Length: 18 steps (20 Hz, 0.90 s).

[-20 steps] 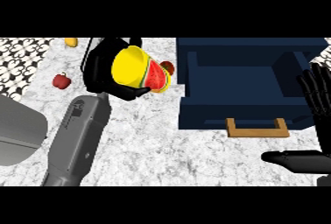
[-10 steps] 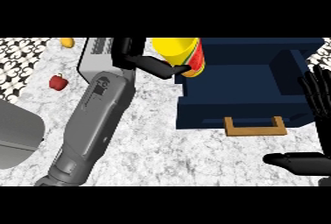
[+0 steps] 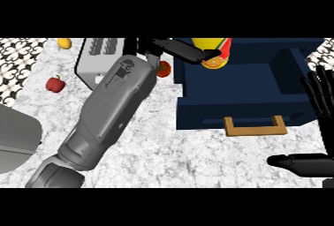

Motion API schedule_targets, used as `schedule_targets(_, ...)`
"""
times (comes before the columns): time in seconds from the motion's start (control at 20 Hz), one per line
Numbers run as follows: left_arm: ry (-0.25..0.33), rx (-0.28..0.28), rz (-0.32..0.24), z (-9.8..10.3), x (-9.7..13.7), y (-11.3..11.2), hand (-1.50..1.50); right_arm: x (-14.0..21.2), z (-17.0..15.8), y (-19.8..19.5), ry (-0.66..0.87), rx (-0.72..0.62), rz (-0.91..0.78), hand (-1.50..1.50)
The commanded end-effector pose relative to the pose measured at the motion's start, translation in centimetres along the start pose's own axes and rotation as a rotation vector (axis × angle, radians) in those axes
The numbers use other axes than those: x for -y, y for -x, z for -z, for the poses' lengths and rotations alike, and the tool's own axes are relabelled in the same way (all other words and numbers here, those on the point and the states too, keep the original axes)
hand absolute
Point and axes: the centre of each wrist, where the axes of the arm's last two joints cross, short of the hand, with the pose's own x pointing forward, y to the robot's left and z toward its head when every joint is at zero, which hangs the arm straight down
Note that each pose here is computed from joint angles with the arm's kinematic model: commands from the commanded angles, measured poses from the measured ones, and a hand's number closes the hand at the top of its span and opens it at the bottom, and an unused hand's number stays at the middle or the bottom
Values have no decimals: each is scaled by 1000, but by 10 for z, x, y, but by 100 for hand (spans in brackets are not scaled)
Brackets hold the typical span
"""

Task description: Pick up the cup, place it into the drawer and close the drawer

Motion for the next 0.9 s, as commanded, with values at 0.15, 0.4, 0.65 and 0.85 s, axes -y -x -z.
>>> schedule_targets(0.15, -23, -58, 58, 2, 16, 19, 150, -14, 4, -3, -8, 13, -4, -150)
schedule_targets(0.4, -4, -93, 81, 0, 24, 25, 150, -1, 4, 8, -14, 15, 15, -150)
schedule_targets(0.65, 21, -180, 185, -11, 34, 36, 150, -20, 11, 1, -35, 15, 20, -150)
schedule_targets(0.85, 45, -213, 229, -23, 31, 52, -150, -7, 15, -7, -50, 37, 11, -150)
